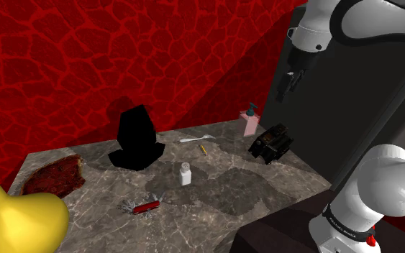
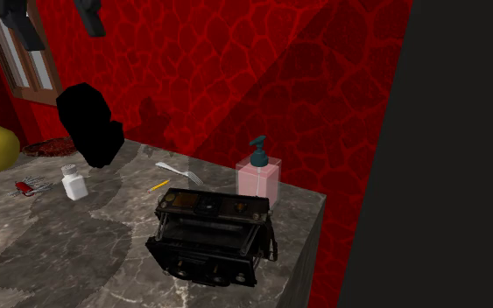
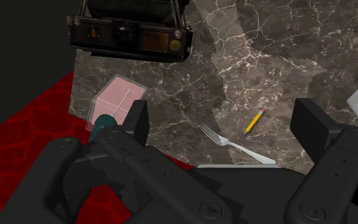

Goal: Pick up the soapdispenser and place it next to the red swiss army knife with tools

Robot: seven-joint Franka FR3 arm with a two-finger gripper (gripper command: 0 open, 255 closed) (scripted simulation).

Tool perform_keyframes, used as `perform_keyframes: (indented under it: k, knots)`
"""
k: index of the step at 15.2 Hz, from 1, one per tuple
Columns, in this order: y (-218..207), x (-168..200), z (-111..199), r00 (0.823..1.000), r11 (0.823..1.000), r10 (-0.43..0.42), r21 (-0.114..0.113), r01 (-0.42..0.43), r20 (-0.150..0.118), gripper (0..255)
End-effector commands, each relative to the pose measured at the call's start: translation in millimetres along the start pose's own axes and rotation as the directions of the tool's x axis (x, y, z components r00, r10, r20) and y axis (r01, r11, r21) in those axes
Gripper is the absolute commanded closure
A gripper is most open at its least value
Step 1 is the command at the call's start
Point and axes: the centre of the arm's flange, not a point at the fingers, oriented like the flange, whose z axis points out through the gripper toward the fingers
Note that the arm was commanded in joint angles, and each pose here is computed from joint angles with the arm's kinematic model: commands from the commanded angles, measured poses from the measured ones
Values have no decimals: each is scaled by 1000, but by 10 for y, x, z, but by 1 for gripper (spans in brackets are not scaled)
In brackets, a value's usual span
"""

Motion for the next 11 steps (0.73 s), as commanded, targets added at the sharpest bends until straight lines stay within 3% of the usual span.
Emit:
perform_keyframes:
  k: [1,11]
  knots:
    - [0,0,0,1000,1000,0,0,0,0,0]
    - [904,781,759,999,998,-1,67,-1,33,0]
